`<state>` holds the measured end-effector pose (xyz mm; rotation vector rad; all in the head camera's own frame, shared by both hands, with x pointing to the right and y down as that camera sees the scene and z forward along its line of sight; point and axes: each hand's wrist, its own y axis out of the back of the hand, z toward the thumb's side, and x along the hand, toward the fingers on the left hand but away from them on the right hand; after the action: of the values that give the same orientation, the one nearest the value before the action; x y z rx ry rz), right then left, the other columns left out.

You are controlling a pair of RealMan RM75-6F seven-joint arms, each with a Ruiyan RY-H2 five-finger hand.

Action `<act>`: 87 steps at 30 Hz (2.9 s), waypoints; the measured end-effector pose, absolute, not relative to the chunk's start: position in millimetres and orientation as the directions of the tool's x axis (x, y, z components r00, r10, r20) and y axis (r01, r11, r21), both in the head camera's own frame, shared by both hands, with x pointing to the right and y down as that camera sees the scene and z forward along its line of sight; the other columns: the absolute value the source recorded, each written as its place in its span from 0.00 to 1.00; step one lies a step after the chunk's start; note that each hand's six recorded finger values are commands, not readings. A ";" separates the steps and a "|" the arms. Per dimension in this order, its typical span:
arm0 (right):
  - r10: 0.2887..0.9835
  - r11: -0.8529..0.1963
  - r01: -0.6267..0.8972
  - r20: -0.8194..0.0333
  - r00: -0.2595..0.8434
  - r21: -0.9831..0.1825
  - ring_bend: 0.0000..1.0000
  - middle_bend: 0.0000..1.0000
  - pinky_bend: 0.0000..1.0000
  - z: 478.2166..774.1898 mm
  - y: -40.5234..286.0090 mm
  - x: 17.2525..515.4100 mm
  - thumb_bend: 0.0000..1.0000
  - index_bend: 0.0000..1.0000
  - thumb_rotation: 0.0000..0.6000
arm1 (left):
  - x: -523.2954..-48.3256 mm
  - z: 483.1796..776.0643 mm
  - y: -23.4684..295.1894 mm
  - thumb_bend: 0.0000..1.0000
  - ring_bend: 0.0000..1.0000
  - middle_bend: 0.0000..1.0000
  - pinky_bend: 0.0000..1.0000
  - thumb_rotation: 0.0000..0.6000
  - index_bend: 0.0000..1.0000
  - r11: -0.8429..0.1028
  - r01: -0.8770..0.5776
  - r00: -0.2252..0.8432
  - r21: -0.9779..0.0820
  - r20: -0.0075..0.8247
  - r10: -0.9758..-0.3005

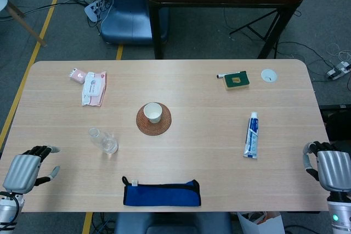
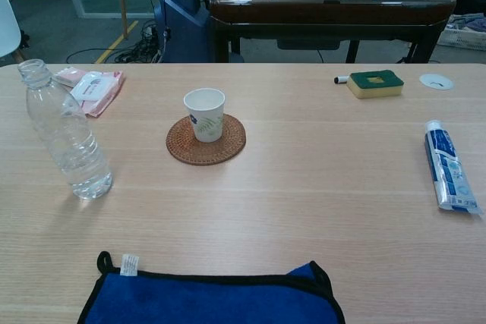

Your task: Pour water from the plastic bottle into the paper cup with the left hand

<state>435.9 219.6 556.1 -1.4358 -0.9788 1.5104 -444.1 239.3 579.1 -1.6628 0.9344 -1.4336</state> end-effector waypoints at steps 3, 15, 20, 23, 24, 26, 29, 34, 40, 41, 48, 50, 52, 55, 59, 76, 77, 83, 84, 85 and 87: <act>0.928 -0.373 -0.049 -0.373 -0.012 -0.926 0.47 0.52 0.46 558.0 219.7 434.0 0.46 0.56 1.00 | -444.9 578.4 239.6 0.26 0.35 0.40 0.52 1.00 0.36 -0.459 -0.061 0.109 -0.886 0.451 -0.886; 0.925 -0.380 -0.033 -0.380 -0.021 -0.924 0.47 0.52 0.46 557.8 217.6 436.1 0.46 0.56 1.00 | -440.9 585.5 239.7 0.13 0.35 0.40 0.52 1.00 0.35 -0.463 -0.119 0.125 -0.879 0.449 -0.885; 0.927 -0.375 -0.032 -0.374 -0.019 -0.927 0.47 0.52 0.46 556.0 216.4 434.8 0.46 0.56 1.00 | -435.0 592.6 238.4 0.10 0.25 0.25 0.52 1.00 0.26 -0.465 -0.218 0.141 -0.858 0.444 -0.885; 0.926 -0.376 -0.031 -0.375 -0.029 -0.926 0.47 0.52 0.46 555.6 215.6 437.5 0.46 0.56 1.00 | -429.2 599.2 238.2 0.09 0.17 0.14 0.45 1.00 0.17 -0.482 -0.305 0.163 -0.821 0.454 -0.876; 0.926 -0.377 -0.032 -0.376 -0.032 -0.926 0.47 0.52 0.46 555.5 215.5 438.2 0.46 0.56 1.00 | -426.9 601.6 238.1 0.09 0.15 0.12 0.43 1.00 0.15 -0.488 -0.332 0.171 -0.807 0.457 -0.873; 0.925 -0.379 -0.033 -0.378 -0.032 -0.925 0.47 0.52 0.46 555.1 215.3 438.0 0.46 0.56 1.00 | -419.9 608.5 237.5 0.09 0.11 0.06 0.37 1.00 0.08 -0.504 -0.392 0.193 -0.770 0.467 -0.863; 0.926 -0.378 -0.031 -0.377 -0.026 -0.925 0.47 0.52 0.46 553.8 215.3 436.3 0.46 0.56 1.00 | -407.7 619.8 234.9 0.09 0.06 0.03 0.30 1.00 0.03 -0.529 -0.445 0.221 -0.722 0.484 -0.847; 0.927 -0.374 -0.028 -0.373 -0.024 -0.927 0.47 0.52 0.46 551.0 215.4 435.8 0.46 0.56 1.00 | -399.4 630.7 227.4 0.09 0.01 0.00 0.24 1.00 0.01 -0.541 -0.473 0.209 -0.696 0.508 -0.836; 0.927 -0.375 -0.024 -0.375 -0.022 -0.927 0.47 0.52 0.46 549.9 215.3 435.5 0.46 0.56 1.00 | -386.3 645.7 216.3 0.09 0.01 0.00 0.19 1.00 0.00 -0.564 -0.514 0.187 -0.646 0.557 -0.809; 0.927 -0.375 -0.024 -0.375 -0.022 -0.927 0.47 0.52 0.46 549.7 215.2 435.5 0.46 0.56 1.00 | -384.5 647.3 215.1 0.09 0.01 0.00 0.18 1.00 0.00 -0.566 -0.512 0.187 -0.645 0.560 -0.807; 0.924 -0.383 -0.020 -0.382 -0.023 -0.924 0.47 0.52 0.46 550.5 215.6 435.4 0.46 0.56 1.00 | -367.1 662.4 208.0 0.09 0.01 0.00 0.16 1.00 0.01 -0.594 -0.516 0.193 -0.617 0.592 -0.783; 0.923 -0.385 -0.020 -0.384 -0.024 -0.923 0.47 0.52 0.46 551.1 215.7 435.7 0.46 0.56 1.00 | -362.3 665.9 206.7 0.09 0.01 0.00 0.16 1.00 0.01 -0.601 -0.521 0.195 -0.606 0.600 -0.776; 0.922 -0.386 -0.020 -0.386 -0.024 -0.922 0.47 0.52 0.46 551.4 215.8 435.6 0.46 0.56 1.00 | -357.7 669.0 205.4 0.09 0.01 0.00 0.16 1.00 0.02 -0.606 -0.528 0.198 -0.595 0.608 -0.769; 0.922 -0.387 -0.020 -0.386 -0.023 -0.922 0.47 0.52 0.46 551.5 215.8 435.4 0.46 0.56 1.00 | -351.8 672.3 203.4 0.09 0.01 0.00 0.16 1.00 0.02 -0.609 -0.529 0.200 -0.591 0.610 -0.766; 0.922 -0.386 -0.019 -0.385 -0.024 -0.922 0.47 0.52 0.46 551.0 215.7 435.5 0.46 0.56 1.00 | -343.2 677.5 201.5 0.09 0.01 0.00 0.16 1.00 0.02 -0.609 -0.522 0.201 -0.597 0.608 -0.768; 0.927 -0.374 -0.011 -0.373 -0.025 -0.928 0.47 0.52 0.46 546.1 214.3 436.7 0.46 0.56 1.00 | -321.9 699.0 195.3 0.07 0.01 0.04 0.16 1.00 0.16 -0.513 -0.630 0.120 -0.583 0.580 -0.806; 0.928 -0.373 -0.011 -0.373 -0.025 -0.928 0.47 0.52 0.46 545.9 214.2 436.7 0.46 0.56 1.00 | -321.6 699.8 195.3 0.07 0.01 0.04 0.16 1.00 0.16 -0.512 -0.630 0.116 -0.584 0.581 -0.805; 0.927 -0.374 -0.010 -0.374 -0.025 -0.927 0.47 0.52 0.46 545.9 214.3 436.7 0.46 0.56 1.00 | -317.8 704.7 194.1 0.07 0.04 0.09 0.16 1.00 0.12 -0.494 -0.646 0.091 -0.582 0.584 -0.807; 0.927 -0.374 -0.010 -0.374 -0.025 -0.927 0.47 0.52 0.46 545.9 214.4 436.7 0.46 0.56 1.00 | -317.6 705.6 194.0 0.07 0.04 0.09 0.16 1.00 0.11 -0.491 -0.649 0.087 -0.581 0.585 -0.807; 0.927 -0.374 -0.010 -0.374 -0.025 -0.927 0.47 0.52 0.46 545.9 214.3 436.8 0.46 0.56 1.00 | -317.5 706.8 193.8 0.07 0.05 0.10 0.16 1.00 0.11 -0.488 -0.654 0.082 -0.578 0.587 -0.805; 0.927 -0.374 -0.010 -0.373 -0.026 -0.927 0.47 0.52 0.46 545.9 214.2 437.0 0.46 0.56 1.00 | -316.9 708.7 193.2 0.07 0.05 0.10 0.16 1.00 0.12 -0.486 -0.660 0.077 -0.573 0.592 -0.803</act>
<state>437.0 214.2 545.9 -1.4624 -1.0092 1.5110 -316.9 193.2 708.7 -2.1855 1.5009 -1.3737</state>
